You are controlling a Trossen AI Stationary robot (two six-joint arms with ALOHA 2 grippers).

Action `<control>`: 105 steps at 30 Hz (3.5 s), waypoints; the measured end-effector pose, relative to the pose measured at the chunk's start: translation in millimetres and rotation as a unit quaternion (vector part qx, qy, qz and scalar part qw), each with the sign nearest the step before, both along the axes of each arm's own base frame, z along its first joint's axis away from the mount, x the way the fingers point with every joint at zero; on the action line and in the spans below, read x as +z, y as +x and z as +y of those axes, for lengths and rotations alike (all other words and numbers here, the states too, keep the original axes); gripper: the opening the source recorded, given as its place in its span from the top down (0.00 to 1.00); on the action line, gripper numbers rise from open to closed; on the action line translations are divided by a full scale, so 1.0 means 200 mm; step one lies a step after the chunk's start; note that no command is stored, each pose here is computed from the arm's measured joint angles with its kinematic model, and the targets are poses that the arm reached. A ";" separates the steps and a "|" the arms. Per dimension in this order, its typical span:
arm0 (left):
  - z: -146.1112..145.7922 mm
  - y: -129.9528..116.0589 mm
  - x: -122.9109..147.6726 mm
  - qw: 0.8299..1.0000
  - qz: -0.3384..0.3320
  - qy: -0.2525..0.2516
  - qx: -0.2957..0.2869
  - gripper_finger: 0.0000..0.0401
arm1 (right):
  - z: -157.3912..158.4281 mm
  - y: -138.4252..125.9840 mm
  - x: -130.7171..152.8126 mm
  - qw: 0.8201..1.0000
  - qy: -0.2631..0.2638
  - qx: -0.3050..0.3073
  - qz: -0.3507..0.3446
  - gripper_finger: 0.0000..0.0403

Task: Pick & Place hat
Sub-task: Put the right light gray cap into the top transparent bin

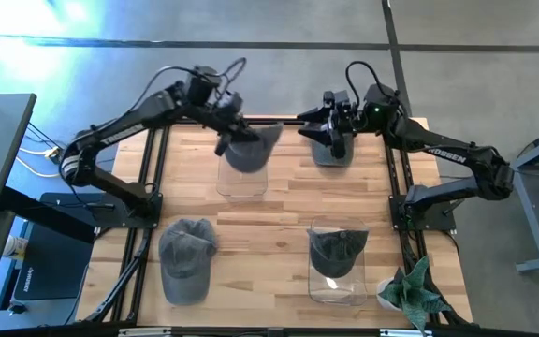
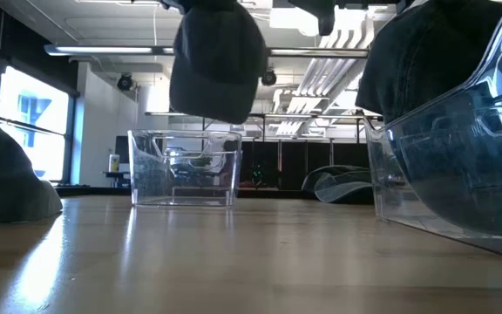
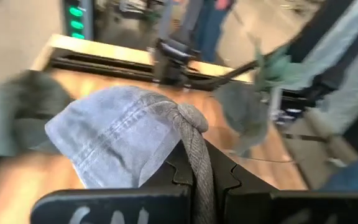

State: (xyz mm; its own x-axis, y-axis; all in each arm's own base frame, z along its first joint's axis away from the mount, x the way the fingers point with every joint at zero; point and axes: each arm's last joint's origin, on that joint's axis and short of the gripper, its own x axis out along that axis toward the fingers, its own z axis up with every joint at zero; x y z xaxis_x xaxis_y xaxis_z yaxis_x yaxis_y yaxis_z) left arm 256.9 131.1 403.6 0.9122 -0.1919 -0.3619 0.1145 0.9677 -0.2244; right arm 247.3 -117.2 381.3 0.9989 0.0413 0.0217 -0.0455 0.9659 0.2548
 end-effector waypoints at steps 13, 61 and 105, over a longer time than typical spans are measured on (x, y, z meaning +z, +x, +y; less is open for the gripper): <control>0.11 -0.07 -0.25 0.994 0.091 0.057 0.022 1.00 | 0.00 0.00 0.00 1.000 0.011 -0.002 0.001 0.42; 0.15 -0.02 -0.72 0.986 0.017 0.163 -0.009 0.81 | 0.01 0.01 0.00 0.996 0.093 -0.001 0.004 0.44; 0.16 0.01 -0.58 0.989 0.062 -0.053 0.120 0.94 | 0.09 0.04 -0.03 0.996 0.076 0.008 0.035 0.44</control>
State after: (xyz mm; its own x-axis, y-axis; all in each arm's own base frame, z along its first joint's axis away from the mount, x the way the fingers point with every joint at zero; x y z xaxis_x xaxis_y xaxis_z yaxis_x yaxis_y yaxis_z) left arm 258.5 163.9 288.4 0.8861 -0.0173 -0.4631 -0.1508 0.9341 -0.3236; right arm 255.9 -98.5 374.7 0.9974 0.0587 -0.0417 -0.0371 0.9150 0.4017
